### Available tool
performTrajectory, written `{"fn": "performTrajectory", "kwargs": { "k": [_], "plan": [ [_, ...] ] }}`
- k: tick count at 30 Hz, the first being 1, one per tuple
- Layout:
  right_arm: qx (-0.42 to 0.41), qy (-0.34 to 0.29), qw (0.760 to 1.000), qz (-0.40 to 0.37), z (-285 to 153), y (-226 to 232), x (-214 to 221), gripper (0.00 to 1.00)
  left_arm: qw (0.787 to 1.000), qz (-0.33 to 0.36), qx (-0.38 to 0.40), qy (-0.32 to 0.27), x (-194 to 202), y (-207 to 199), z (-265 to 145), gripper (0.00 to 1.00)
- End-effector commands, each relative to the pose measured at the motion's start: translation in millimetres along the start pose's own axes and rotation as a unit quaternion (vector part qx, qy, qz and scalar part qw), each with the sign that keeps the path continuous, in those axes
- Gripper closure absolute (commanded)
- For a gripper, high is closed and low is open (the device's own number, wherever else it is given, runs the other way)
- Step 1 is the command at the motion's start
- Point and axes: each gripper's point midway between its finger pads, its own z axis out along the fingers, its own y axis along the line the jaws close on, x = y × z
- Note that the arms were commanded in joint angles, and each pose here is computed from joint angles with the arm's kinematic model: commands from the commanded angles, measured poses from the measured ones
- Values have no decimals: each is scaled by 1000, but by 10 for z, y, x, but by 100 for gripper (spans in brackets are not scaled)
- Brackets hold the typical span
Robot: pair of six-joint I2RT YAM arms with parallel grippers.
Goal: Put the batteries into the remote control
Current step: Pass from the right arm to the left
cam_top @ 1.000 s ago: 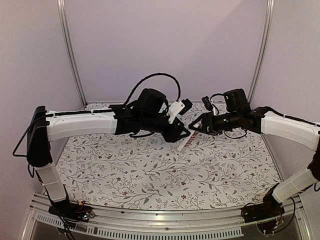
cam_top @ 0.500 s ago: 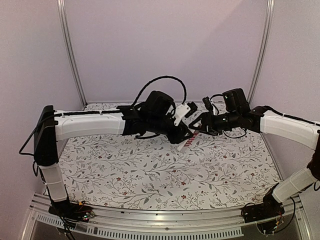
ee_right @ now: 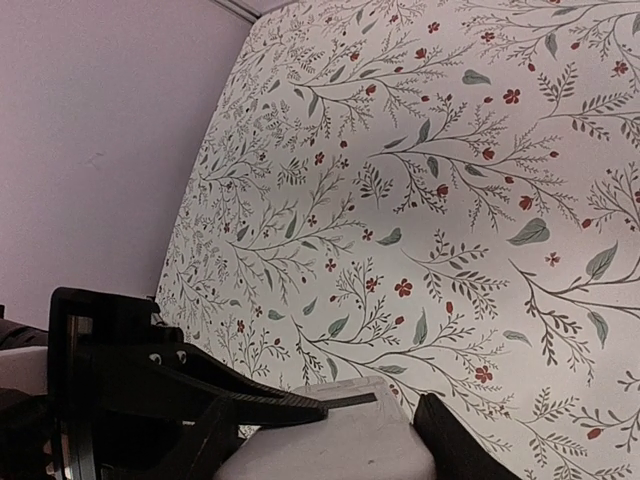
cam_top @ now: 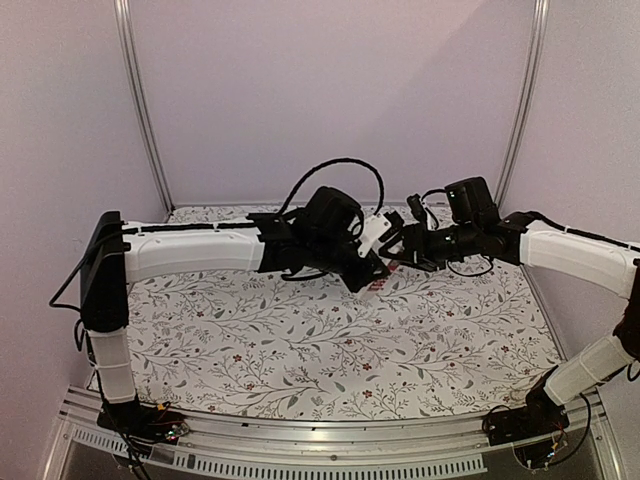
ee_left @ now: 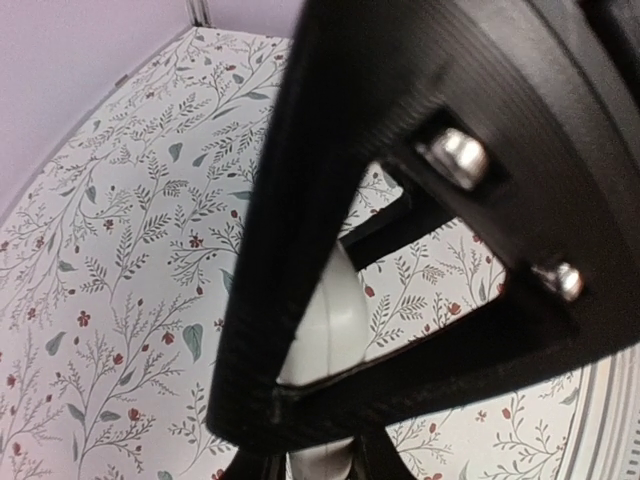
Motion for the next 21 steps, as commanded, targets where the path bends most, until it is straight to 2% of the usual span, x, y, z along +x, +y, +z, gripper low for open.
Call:
{"fn": "performTrajectory", "kwargs": {
  "k": [1, 4, 9, 13, 16, 18, 21],
  "plan": [
    [-7, -7, 1000, 1, -8, 60, -87, 78, 1000, -5, -6, 13, 57, 16, 41, 86],
    [-4, -8, 1000, 2, -23, 47, -87, 45, 1000, -25, 0, 10, 88, 24, 20, 95],
    [10, -30, 999, 14, -158, -108, -191, 17, 996, -87, 18, -1, 184, 130, -75, 100],
    [23, -47, 998, 23, -290, -265, -234, 10, 984, -175, 30, -9, 362, 318, -136, 100],
    [29, -43, 998, 27, -313, -369, -188, 8, 964, -259, 51, -12, 557, 454, -155, 100],
    [30, -35, 999, 26, -288, -405, -125, 8, 952, -301, 59, -29, 614, 555, -178, 100],
    [21, -18, 999, 23, -234, -428, -36, 8, 938, -341, 55, -23, 781, 665, -158, 100]
  ]
}}
